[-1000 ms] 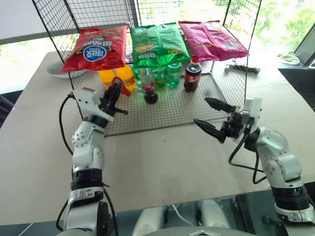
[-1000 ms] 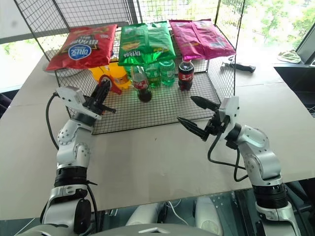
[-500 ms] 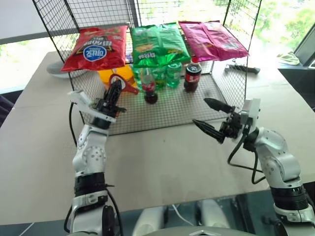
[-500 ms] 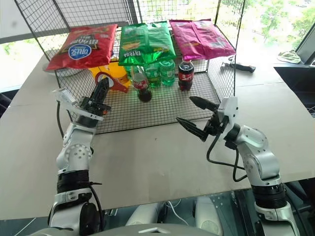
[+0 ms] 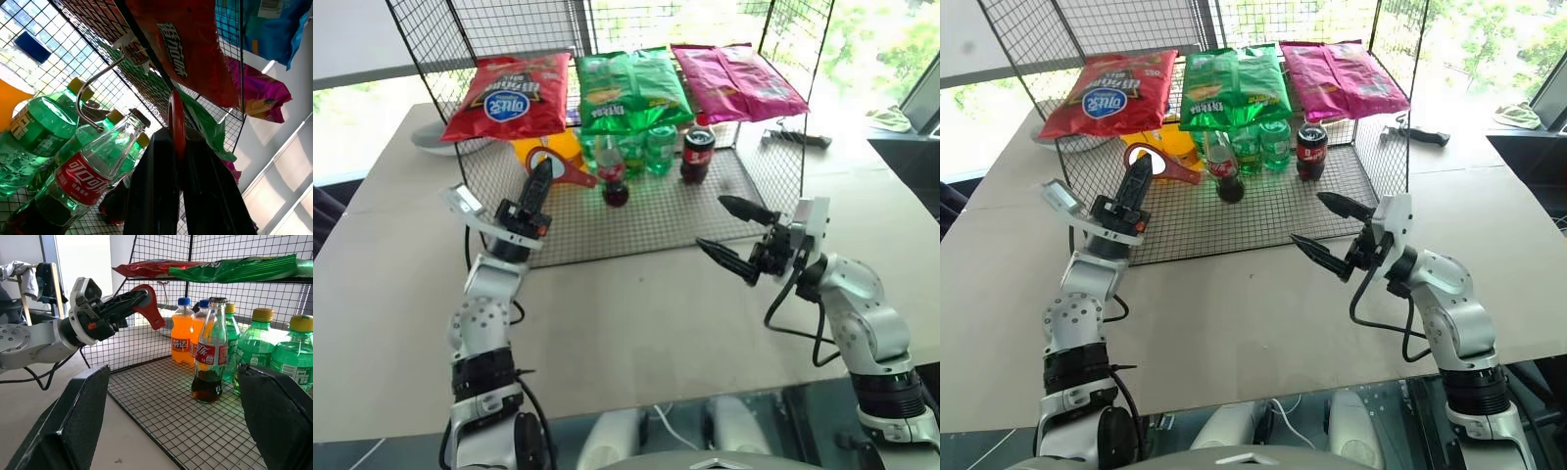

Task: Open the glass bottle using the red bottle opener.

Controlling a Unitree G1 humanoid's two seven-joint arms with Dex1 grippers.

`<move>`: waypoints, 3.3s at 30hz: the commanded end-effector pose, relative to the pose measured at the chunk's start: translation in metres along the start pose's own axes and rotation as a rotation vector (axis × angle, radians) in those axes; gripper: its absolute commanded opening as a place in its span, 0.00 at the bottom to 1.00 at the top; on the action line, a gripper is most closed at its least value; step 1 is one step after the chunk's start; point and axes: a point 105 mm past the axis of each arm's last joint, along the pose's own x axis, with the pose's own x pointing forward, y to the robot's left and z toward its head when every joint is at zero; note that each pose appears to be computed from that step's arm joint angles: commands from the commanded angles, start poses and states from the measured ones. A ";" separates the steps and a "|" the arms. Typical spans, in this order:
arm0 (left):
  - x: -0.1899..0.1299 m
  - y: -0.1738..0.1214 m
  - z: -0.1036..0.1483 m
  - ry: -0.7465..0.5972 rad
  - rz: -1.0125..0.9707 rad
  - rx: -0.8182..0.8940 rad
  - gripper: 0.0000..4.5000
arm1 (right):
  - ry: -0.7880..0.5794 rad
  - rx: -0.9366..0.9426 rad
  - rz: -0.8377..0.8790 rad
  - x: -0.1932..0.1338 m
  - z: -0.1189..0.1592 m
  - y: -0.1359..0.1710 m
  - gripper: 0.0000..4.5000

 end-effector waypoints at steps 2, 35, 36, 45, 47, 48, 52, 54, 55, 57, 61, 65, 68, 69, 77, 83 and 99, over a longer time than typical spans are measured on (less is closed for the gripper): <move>-0.002 -0.005 0.007 -0.031 -0.014 -0.018 0.01 | -0.027 -0.028 0.007 0.003 0.007 0.001 0.93; -0.011 -0.064 -0.103 0.624 -0.371 -0.220 0.01 | 0.356 0.575 0.340 0.045 -0.003 0.062 0.93; -0.011 -0.064 -0.103 0.626 -0.372 -0.218 0.00 | 0.360 0.579 0.344 0.045 -0.003 0.063 0.87; -0.011 -0.063 -0.105 0.623 -0.377 -0.212 0.00 | 0.388 0.582 0.349 0.042 -0.006 0.065 0.01; -0.010 -0.061 -0.106 0.616 -0.374 -0.202 0.00 | 0.394 0.582 0.347 0.041 -0.007 0.065 0.01; -0.010 -0.061 -0.106 0.613 -0.376 -0.198 0.00 | 0.398 0.582 0.344 0.041 -0.008 0.065 0.01; -0.007 -0.059 -0.105 0.587 -0.377 -0.161 0.00 | 0.412 0.583 0.327 0.038 -0.012 0.063 0.01; -0.005 -0.058 -0.103 0.569 -0.373 -0.155 0.00 | 0.412 0.583 0.315 0.038 -0.014 0.061 0.01; -0.004 -0.057 -0.102 0.559 -0.368 -0.145 0.08 | 0.413 0.581 0.300 0.037 -0.015 0.058 0.00; -0.004 -0.055 -0.101 0.555 -0.365 -0.136 0.22 | 0.415 0.574 0.276 0.035 -0.017 0.054 0.00; -0.005 -0.051 -0.100 0.552 -0.352 -0.112 0.64 | 0.414 0.563 0.230 0.030 -0.019 0.045 0.00; -0.003 -0.048 -0.093 0.517 -0.330 -0.088 0.99 | 0.414 0.550 0.154 0.020 -0.023 0.031 0.00; -0.001 -0.047 -0.088 0.479 -0.310 -0.073 0.99 | 0.410 0.544 0.083 0.010 -0.027 0.018 0.00; -0.001 -0.046 -0.087 0.469 -0.299 -0.058 0.99 | 0.409 0.536 0.044 0.005 -0.030 0.012 0.00; 0.018 -0.013 -0.072 0.278 -0.080 0.280 0.99 | 0.355 0.441 -0.191 -0.013 -0.036 -0.022 0.00; 0.040 0.009 -0.061 0.222 -0.022 0.763 0.99 | 0.303 0.394 -0.245 -0.010 -0.033 -0.030 0.00; 0.095 0.038 -0.070 0.231 0.069 0.975 0.99 | 0.225 0.310 -0.303 -0.001 -0.020 -0.033 0.00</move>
